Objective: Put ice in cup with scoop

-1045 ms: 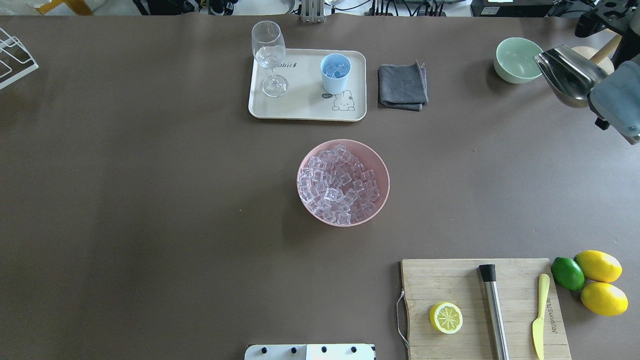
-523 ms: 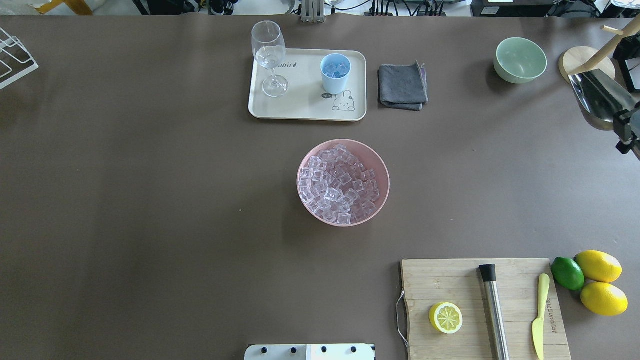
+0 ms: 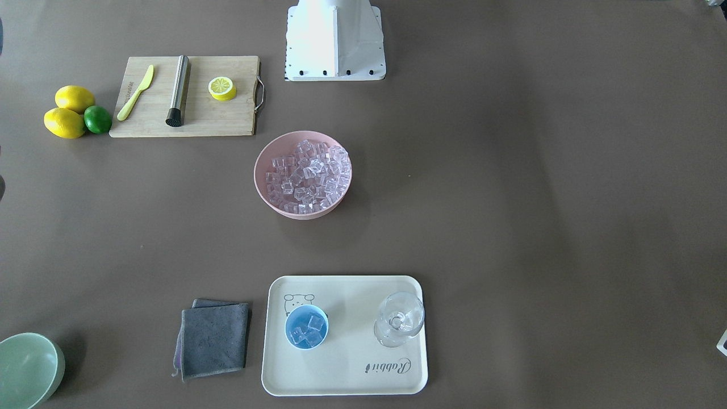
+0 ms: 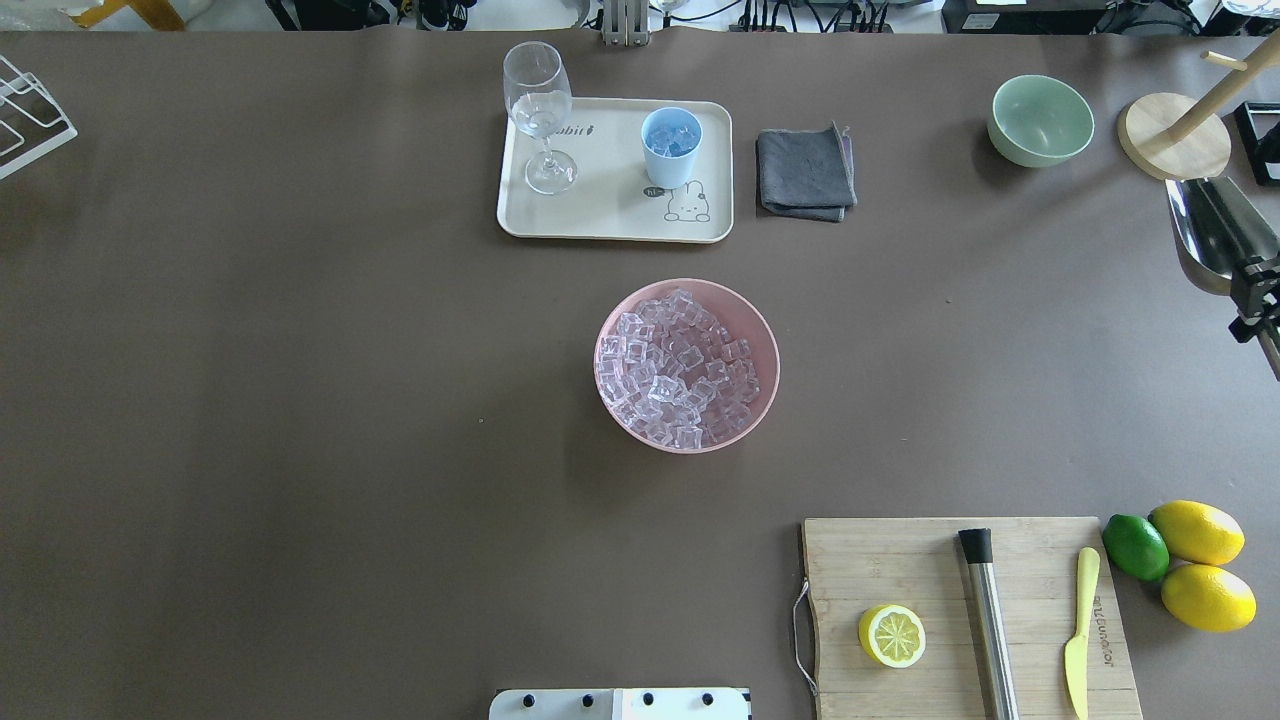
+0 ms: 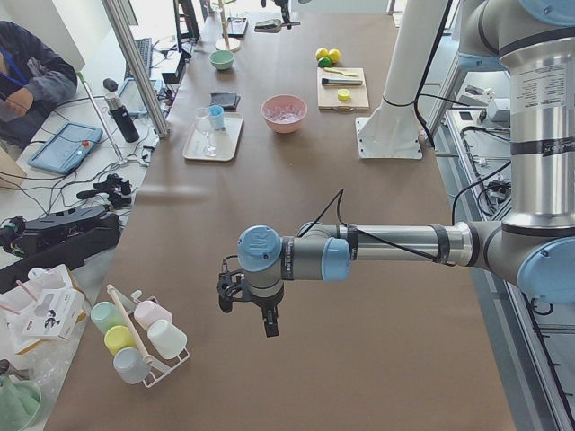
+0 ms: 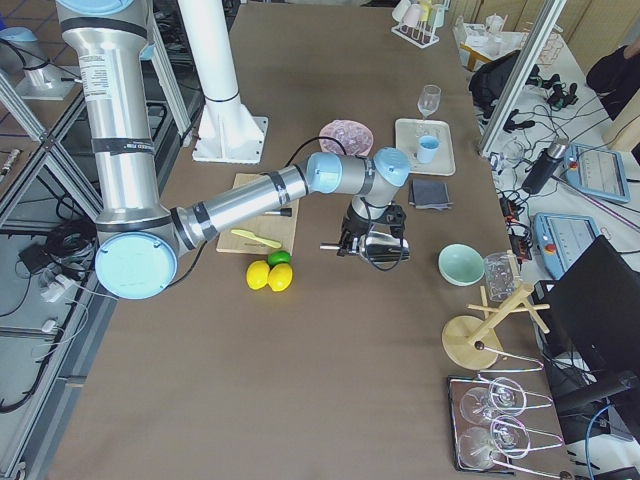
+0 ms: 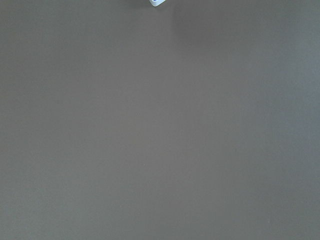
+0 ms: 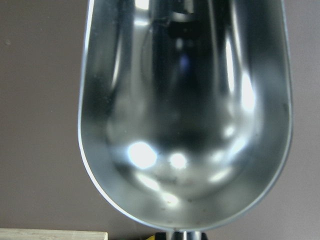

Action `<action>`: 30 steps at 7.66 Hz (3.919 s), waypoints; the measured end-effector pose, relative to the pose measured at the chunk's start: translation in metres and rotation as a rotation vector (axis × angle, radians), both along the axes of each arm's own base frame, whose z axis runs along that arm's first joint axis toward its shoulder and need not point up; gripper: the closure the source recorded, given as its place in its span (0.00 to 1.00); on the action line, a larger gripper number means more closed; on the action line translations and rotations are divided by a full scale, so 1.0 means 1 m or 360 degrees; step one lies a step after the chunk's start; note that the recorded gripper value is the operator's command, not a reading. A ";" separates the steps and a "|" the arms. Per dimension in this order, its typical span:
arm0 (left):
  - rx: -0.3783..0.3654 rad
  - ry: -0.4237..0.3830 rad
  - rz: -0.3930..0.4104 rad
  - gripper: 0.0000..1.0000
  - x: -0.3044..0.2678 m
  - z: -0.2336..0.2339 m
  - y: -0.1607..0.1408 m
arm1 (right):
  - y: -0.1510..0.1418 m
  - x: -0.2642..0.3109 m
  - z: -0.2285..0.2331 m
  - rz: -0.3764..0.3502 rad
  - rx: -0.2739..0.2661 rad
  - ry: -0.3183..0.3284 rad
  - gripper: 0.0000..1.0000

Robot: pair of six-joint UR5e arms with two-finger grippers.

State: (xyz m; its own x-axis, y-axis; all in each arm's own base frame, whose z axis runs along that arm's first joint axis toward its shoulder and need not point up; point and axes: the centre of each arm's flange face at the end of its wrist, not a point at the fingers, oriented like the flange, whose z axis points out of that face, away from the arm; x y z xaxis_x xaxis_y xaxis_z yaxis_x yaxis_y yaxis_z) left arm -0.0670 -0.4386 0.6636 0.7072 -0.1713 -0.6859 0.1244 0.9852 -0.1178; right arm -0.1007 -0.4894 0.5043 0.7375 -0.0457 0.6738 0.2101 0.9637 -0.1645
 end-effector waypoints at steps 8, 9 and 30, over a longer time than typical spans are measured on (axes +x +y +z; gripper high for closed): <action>-0.0002 0.0000 0.0002 0.02 0.000 0.001 0.000 | 0.026 -0.039 0.120 -0.0024 -0.0118 -0.0150 1.00; -0.0004 0.0000 0.0007 0.02 0.001 0.002 0.000 | 0.028 -0.045 0.128 -0.0041 -0.0148 -0.0150 1.00; -0.0012 -0.0001 0.0019 0.02 0.005 0.004 0.000 | 0.032 0.241 0.114 0.0282 0.0301 -0.0034 0.00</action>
